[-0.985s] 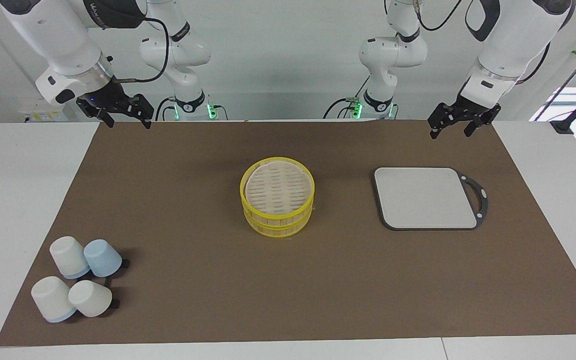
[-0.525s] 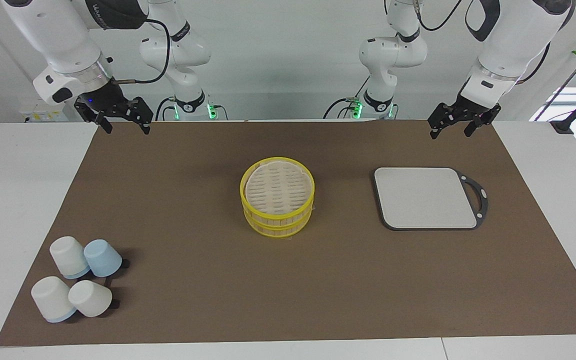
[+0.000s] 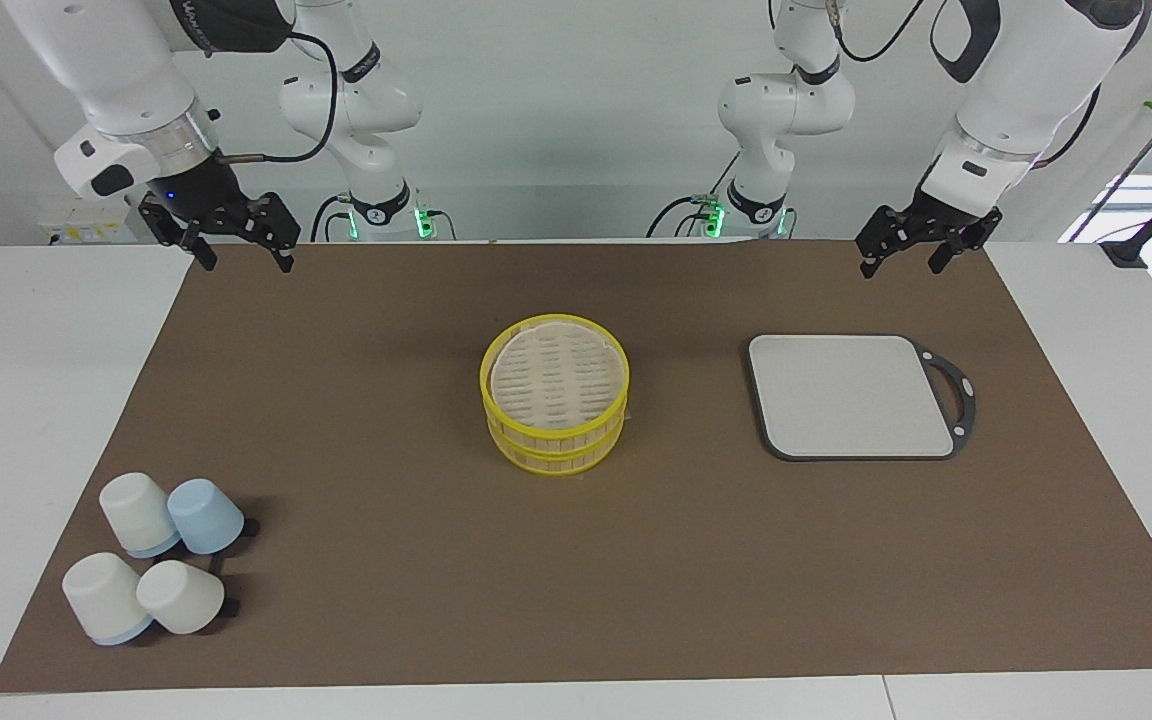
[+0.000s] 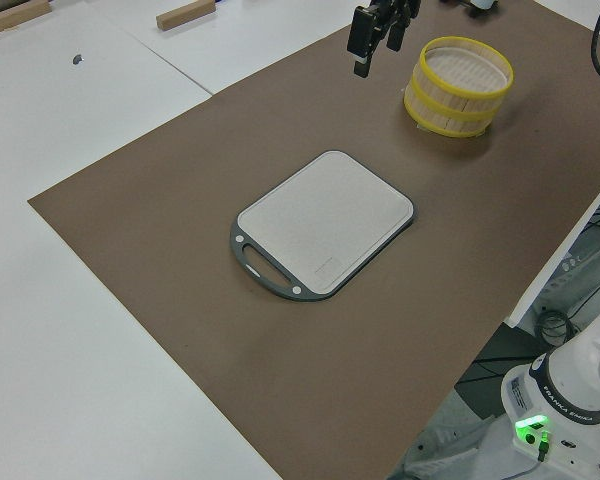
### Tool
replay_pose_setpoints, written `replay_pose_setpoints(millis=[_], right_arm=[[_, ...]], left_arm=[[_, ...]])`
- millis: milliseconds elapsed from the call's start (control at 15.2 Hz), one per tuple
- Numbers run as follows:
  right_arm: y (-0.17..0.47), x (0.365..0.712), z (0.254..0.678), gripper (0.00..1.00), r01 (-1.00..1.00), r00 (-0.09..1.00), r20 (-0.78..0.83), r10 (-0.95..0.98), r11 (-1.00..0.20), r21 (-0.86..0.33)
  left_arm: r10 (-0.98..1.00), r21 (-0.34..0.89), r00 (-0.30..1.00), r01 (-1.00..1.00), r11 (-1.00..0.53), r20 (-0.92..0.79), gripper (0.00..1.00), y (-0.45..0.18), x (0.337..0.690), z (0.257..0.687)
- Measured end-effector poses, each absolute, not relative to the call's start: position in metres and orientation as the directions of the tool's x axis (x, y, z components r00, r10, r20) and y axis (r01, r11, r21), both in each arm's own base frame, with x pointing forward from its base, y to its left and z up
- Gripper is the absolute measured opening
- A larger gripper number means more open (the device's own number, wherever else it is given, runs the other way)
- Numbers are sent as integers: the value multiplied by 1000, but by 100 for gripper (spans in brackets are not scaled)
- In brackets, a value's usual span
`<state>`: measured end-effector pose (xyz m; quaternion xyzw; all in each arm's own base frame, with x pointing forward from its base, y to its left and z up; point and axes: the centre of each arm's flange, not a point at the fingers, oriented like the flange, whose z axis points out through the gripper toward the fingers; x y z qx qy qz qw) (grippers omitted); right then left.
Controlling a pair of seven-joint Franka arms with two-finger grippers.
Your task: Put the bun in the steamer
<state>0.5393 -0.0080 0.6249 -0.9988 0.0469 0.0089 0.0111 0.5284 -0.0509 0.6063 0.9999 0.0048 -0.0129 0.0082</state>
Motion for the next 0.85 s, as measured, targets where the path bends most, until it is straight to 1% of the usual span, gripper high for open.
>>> replay_pose_setpoints(millis=[460,854], right_arm=[[-37,539,625,100,-145,989,-16,-145,-989,-23],[-34,539,625,100,-140,990,-16,-140,-990,-24]], left_arm=[[9,16,1000,10,-1000,-26,100,-51,528,606],[9,16,1000,10,-1000,-26,100,-51,528,606]])
